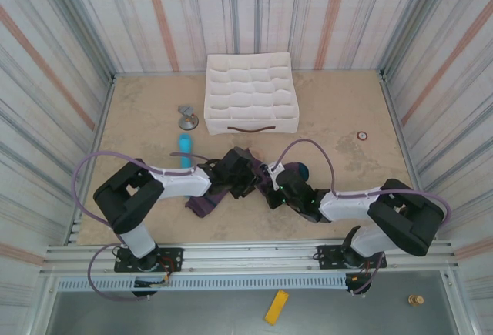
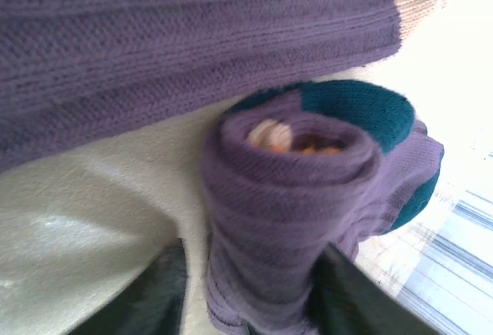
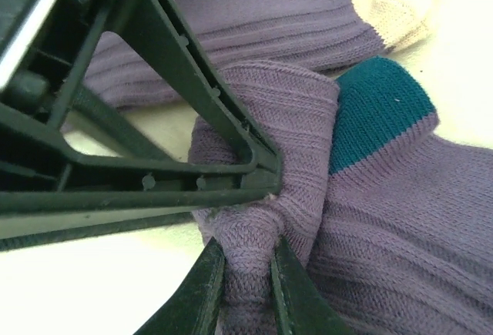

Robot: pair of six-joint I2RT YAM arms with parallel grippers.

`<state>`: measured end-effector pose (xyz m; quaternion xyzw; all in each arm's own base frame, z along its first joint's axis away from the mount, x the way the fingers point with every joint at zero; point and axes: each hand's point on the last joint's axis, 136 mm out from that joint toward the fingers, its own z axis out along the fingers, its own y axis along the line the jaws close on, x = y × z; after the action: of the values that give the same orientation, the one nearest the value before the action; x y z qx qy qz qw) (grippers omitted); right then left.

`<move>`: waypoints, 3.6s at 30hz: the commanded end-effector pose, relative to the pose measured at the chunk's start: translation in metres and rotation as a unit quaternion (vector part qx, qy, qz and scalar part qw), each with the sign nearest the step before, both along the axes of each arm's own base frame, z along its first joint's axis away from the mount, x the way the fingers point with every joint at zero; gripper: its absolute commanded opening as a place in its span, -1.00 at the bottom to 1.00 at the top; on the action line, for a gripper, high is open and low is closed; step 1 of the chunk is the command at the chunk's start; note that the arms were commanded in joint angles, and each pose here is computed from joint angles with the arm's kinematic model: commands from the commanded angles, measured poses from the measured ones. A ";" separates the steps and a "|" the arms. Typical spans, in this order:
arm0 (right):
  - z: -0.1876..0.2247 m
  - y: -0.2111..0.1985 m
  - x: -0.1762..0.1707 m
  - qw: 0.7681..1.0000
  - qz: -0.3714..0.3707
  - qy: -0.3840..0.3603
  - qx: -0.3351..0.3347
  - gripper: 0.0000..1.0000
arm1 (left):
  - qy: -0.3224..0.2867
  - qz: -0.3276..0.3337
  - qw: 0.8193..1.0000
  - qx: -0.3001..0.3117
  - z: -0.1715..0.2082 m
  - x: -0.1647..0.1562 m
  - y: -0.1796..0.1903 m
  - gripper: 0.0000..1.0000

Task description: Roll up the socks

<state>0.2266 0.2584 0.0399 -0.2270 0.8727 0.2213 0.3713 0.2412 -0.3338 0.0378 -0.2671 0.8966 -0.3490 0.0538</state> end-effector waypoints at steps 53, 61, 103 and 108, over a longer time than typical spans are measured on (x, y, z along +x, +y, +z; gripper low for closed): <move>-0.100 -0.150 -0.054 0.784 -0.420 0.453 0.065 -1.00 | -0.115 -0.164 0.978 0.054 0.010 0.029 -0.053 -0.04; -0.100 -0.157 -0.061 0.772 -0.439 0.457 0.055 -1.00 | -0.116 -0.180 0.974 0.066 0.000 0.032 -0.061 -0.10; -0.100 -0.151 -0.058 0.777 -0.418 0.459 0.103 -1.00 | -0.139 -0.193 0.970 0.041 -0.020 0.052 -0.082 -0.01; -0.100 -0.150 -0.057 0.778 -0.415 0.459 0.104 -1.00 | -0.140 -0.198 0.970 0.034 -0.022 0.052 -0.088 -0.02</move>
<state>0.2616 0.1570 0.0183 0.2473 0.8804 0.3770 0.1473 0.2972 -0.4291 0.0406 -0.0358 0.9122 -0.3855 0.1344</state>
